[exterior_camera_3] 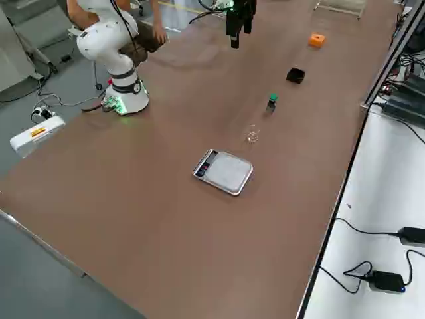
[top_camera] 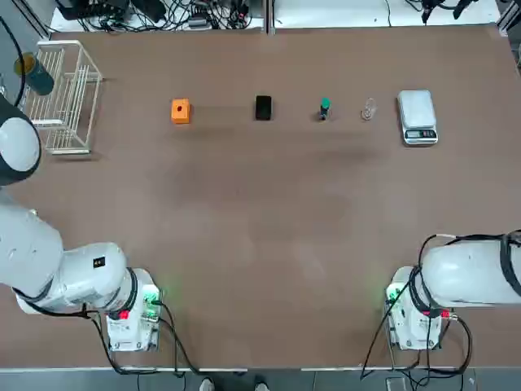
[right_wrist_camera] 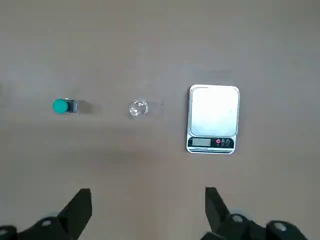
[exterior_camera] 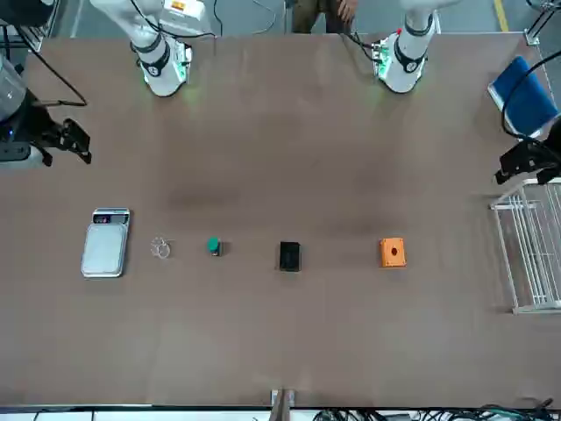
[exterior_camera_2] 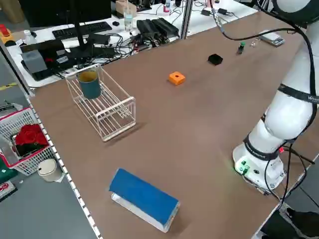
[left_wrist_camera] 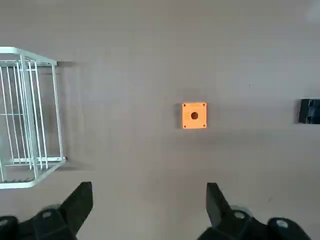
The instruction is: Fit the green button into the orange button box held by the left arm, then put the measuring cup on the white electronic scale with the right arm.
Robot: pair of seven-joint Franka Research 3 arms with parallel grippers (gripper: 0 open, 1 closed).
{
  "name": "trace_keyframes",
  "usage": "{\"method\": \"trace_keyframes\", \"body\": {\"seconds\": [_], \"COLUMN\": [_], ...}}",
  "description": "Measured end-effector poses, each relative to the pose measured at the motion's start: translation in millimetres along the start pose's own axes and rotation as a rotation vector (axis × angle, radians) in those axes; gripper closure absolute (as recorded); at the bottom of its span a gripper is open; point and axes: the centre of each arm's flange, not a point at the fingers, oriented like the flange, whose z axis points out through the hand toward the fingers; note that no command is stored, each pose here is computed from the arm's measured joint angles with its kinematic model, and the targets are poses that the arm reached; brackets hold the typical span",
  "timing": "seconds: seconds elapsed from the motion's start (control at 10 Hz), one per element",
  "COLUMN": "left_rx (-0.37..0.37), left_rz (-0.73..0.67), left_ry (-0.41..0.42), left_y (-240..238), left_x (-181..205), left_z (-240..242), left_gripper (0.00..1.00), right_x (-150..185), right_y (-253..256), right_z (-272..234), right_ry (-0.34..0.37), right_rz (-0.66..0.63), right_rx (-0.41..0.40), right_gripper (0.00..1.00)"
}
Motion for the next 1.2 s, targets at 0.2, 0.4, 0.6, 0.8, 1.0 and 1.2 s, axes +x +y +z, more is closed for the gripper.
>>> {"method": "trace_keyframes", "body": {"seconds": [0.2, 0.4, 0.6, 0.8, 1.0, 1.2], "left_rx": [-0.001, -0.001, 0.0, 0.0, 0.0, 0.0], "left_rz": [0.007, 0.007, 0.006, 0.003, -0.001, 0.003], "left_ry": [0.0, 0.0, 0.0, 0.0, 0.0, -0.009], "left_y": [4, 4, 4, 2, -1, 2], "left_x": [0, 0, 0, 0, 0, 0], "left_z": [0, 0, 0, 0, 0, 4], "left_gripper": [0.0, 0.0, 0.0, 0.0, 0.0, 0.0], "right_x": [-1, -1, 0, 9, 31, 49], "right_y": [0, 0, -8, -37, -78, -133], "right_z": [2, 4, 7, 20, 52, 95], "right_ry": [-0.015, -0.018, -0.023, -0.02, -0.005, 0.006], "right_rz": [0.0, 0.0, 0.021, 0.013, 0.038, 0.078], "right_rx": [0.0, 0.001, 0.012, 0.023, 0.044, 0.063], "right_gripper": [0.0, 0.0, 0.0, 0.0, 0.0, 0.0]}}
